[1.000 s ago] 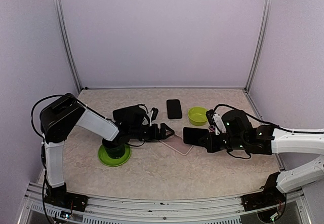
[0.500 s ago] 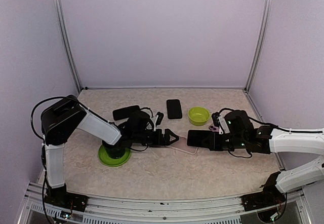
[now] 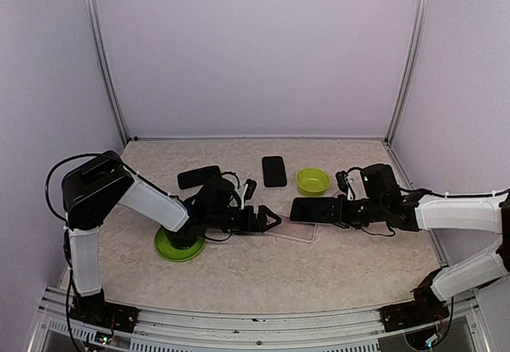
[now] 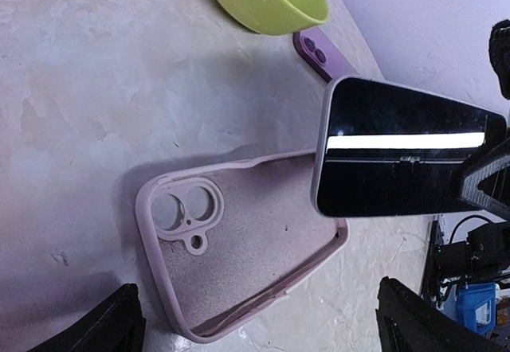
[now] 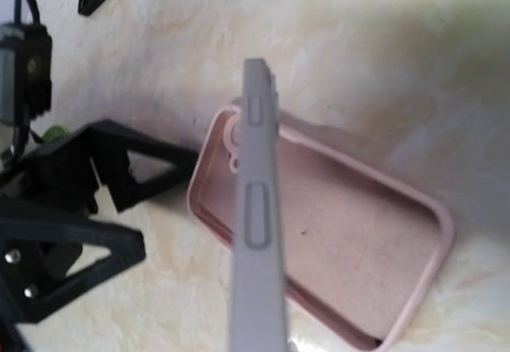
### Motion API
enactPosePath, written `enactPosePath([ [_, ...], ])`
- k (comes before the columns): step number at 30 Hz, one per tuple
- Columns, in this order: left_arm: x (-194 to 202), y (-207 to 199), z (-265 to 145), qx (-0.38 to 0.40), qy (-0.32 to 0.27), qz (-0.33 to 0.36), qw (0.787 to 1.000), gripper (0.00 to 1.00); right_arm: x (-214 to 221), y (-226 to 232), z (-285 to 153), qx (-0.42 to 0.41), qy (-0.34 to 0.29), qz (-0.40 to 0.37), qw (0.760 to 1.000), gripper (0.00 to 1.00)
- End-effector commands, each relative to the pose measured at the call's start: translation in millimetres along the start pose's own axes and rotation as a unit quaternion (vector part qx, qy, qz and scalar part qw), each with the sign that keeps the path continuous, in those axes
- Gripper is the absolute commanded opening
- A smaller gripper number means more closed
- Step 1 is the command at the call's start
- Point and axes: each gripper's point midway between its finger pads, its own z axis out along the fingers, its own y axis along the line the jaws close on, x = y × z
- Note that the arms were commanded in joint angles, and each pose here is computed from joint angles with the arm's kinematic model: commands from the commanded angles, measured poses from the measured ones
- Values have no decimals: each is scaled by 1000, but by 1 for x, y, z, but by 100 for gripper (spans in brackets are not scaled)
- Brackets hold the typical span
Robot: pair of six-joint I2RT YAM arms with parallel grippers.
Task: Put the phone into the phone case
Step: Install the phone into the phone case.
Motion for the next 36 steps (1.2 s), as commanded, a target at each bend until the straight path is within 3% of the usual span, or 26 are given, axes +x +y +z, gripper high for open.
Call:
enactPosePath([
  [1, -14, -3, -5, 0, -20, -2, 1000, 99, -17, 34, 6, -82, 5, -8, 997, 0],
  [36, -4, -10, 5, 29, -12, -7, 999, 99, 8, 5, 59, -134, 112, 126, 977, 0],
])
